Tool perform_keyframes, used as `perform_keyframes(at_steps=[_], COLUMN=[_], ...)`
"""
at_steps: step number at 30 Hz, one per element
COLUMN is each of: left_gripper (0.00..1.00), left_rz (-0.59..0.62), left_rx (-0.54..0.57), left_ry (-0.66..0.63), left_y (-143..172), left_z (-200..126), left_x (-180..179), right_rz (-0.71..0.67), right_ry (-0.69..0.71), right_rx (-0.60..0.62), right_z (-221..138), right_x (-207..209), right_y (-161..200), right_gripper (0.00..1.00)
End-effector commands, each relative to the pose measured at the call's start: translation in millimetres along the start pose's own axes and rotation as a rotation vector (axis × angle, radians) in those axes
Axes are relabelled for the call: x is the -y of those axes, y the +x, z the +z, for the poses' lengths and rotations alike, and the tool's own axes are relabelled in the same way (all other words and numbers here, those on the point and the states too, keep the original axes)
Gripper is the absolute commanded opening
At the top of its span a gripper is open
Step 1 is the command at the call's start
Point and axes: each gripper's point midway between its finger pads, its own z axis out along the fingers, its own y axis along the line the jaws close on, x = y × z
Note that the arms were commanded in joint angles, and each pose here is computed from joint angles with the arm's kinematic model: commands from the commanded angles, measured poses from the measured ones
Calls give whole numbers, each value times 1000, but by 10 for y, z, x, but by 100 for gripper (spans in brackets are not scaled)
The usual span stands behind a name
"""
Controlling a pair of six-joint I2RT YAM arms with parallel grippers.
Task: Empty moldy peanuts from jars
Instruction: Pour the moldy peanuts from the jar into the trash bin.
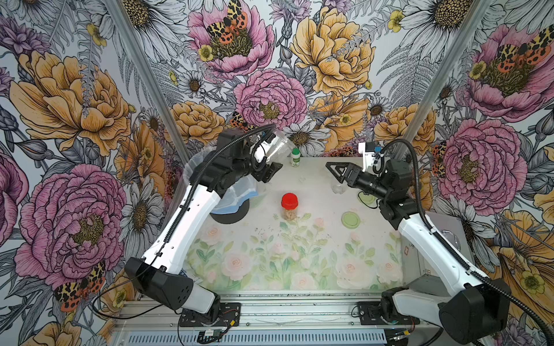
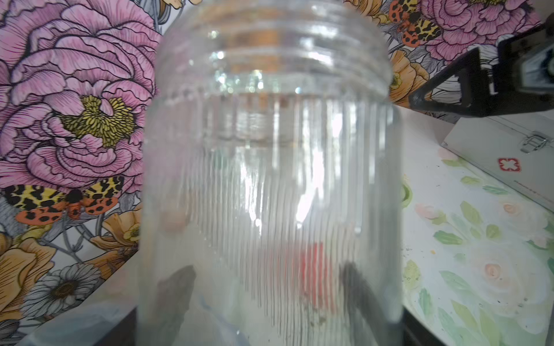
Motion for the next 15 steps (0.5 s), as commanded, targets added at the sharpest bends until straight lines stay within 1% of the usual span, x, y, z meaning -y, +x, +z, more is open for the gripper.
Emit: perform_keyframes(at_steps=[1,3,7,11,15], left_gripper=[15,15,15,15,15], left_rz=[-28,-47,-22,-21,-14], left_rx=[169,178,175,175,176], left_ry=[70,138,189,232,263], left_y=[-365,-360,-343,-389,-401], left_z=[168,327,608,751,823], left_x=[224,393,684,827,936], right_rz=[-2,-9,-20,-25,-23], right_ry=[-24,-29,-21,-9,39], right_rx=[19,13,22,30,35], right_z=[-11,-13,-37,-49,-37], right_x=[-104,-133,-157,-154,-51], right_y=[50,100,148,169,190], right_gripper=[100,100,100,100,100])
